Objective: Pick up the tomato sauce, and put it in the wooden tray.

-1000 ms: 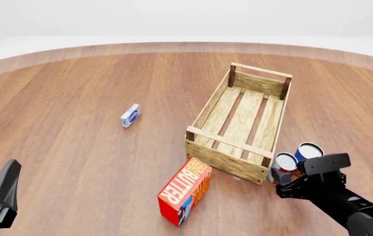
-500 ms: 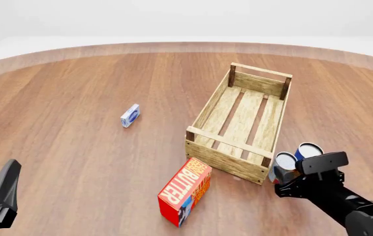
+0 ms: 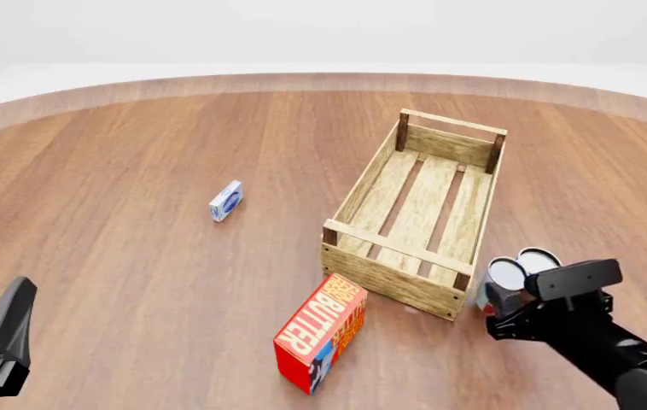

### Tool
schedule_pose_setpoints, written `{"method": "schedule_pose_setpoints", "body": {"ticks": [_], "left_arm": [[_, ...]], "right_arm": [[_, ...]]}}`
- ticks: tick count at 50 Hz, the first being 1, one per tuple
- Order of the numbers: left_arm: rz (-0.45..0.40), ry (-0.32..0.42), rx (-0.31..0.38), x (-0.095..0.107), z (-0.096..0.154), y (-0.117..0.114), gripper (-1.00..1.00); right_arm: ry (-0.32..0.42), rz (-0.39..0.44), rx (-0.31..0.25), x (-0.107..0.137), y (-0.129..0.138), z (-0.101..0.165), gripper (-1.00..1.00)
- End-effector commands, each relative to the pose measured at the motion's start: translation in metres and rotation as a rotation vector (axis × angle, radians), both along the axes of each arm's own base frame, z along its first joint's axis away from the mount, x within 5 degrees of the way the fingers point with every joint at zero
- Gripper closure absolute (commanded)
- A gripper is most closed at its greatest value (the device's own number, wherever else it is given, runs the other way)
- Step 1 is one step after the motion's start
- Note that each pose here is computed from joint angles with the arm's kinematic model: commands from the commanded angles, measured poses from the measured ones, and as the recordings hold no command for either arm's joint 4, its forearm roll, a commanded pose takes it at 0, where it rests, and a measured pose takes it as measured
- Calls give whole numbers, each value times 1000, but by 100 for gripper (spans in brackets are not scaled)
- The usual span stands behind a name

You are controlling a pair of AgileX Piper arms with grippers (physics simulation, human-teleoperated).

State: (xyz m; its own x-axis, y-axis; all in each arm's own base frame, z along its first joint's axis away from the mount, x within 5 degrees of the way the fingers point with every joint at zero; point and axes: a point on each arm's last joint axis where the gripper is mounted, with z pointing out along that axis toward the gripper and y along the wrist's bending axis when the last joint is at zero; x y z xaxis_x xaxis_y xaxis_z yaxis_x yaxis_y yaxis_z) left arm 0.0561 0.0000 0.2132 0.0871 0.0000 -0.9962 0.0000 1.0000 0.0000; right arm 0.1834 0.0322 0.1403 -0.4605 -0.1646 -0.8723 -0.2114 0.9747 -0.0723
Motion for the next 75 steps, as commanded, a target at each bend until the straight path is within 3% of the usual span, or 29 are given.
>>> {"method": "schedule_pose_setpoints", "body": {"ticks": [1, 59, 75], "left_arm": [[0, 0, 0, 0, 0, 0, -100], [0, 0, 0, 0, 0, 0, -100], [0, 0, 0, 0, 0, 0, -100]], "right_arm": [[-35, -11, 10, -5, -2, 15, 100], [-175, -24, 27, -35, -10, 91, 100], [-197, -23, 32, -30, -9, 101, 100]]}}
